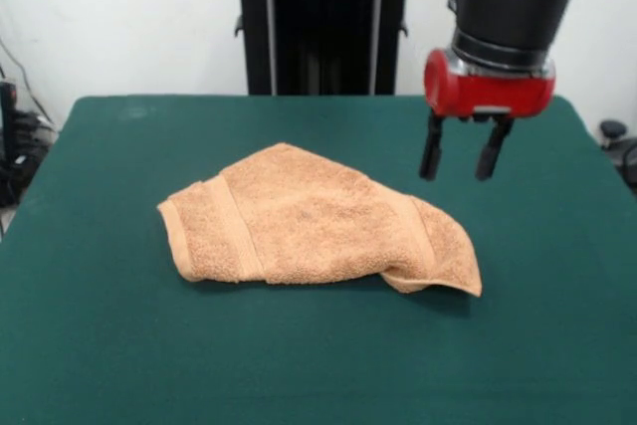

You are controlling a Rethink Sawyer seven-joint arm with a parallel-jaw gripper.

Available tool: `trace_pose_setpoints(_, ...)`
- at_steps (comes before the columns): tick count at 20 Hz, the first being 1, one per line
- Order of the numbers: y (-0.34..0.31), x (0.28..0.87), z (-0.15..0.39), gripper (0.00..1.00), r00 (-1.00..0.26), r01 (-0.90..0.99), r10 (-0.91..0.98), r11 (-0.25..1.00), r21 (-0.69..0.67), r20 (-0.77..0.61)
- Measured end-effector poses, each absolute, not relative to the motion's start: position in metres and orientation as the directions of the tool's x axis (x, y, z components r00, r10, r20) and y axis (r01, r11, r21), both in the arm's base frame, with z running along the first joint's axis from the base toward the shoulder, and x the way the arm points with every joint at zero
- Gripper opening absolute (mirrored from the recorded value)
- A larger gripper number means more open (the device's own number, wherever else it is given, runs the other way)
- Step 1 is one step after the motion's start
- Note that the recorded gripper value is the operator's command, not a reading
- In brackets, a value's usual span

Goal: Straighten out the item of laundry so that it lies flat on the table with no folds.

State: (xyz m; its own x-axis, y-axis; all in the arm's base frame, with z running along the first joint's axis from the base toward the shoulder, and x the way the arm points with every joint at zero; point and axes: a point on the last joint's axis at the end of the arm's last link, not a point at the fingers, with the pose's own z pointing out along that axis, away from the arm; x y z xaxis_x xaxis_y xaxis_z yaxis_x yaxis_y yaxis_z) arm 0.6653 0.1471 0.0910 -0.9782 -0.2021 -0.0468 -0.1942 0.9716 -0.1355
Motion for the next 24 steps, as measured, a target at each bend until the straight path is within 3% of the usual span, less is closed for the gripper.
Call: trace_pose_setpoints(24, 0.155, 0.745, 0.053, 1.0, -0.966, -0.192, -0.218, 0.965, -0.18, -0.139)
